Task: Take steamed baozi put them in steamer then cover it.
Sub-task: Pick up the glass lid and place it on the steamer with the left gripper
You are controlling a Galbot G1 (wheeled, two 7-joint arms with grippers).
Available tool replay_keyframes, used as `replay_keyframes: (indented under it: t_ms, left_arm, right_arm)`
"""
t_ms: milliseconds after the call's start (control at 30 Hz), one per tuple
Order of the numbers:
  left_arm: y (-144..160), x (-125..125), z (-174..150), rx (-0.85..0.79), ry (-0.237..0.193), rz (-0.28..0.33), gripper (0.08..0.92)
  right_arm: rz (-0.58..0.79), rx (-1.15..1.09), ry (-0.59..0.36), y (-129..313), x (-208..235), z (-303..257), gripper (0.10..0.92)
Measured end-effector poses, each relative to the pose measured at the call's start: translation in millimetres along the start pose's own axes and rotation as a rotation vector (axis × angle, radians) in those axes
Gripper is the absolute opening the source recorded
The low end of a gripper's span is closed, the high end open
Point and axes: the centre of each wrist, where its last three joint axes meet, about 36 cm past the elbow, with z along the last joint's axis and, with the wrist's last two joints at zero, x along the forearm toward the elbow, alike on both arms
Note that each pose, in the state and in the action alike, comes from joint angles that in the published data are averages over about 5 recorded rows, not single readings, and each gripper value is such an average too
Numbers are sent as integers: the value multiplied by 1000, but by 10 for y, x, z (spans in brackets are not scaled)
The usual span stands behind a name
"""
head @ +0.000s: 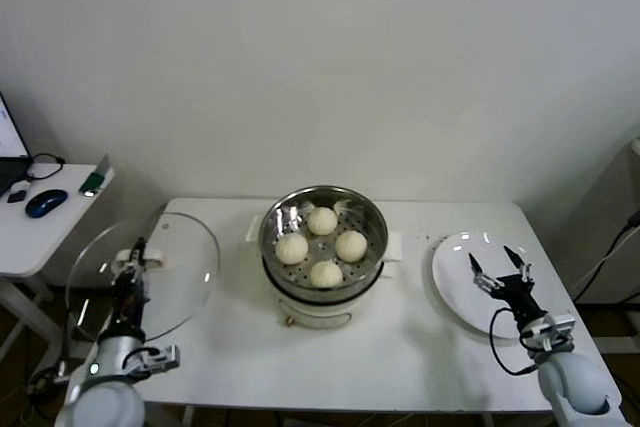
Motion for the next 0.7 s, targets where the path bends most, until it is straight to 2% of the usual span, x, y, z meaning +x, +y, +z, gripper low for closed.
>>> replay_keyframes:
  t_ms: [267,700]
  left_arm:
    - [386,-77,-359,48,-16,-18,147]
    - [732,-322,-1410,116,-139,0,147]
  right_arm:
    - [-17,12,14,17,-114,74,823]
    - [-5,30,24,-47,-193,144,823]
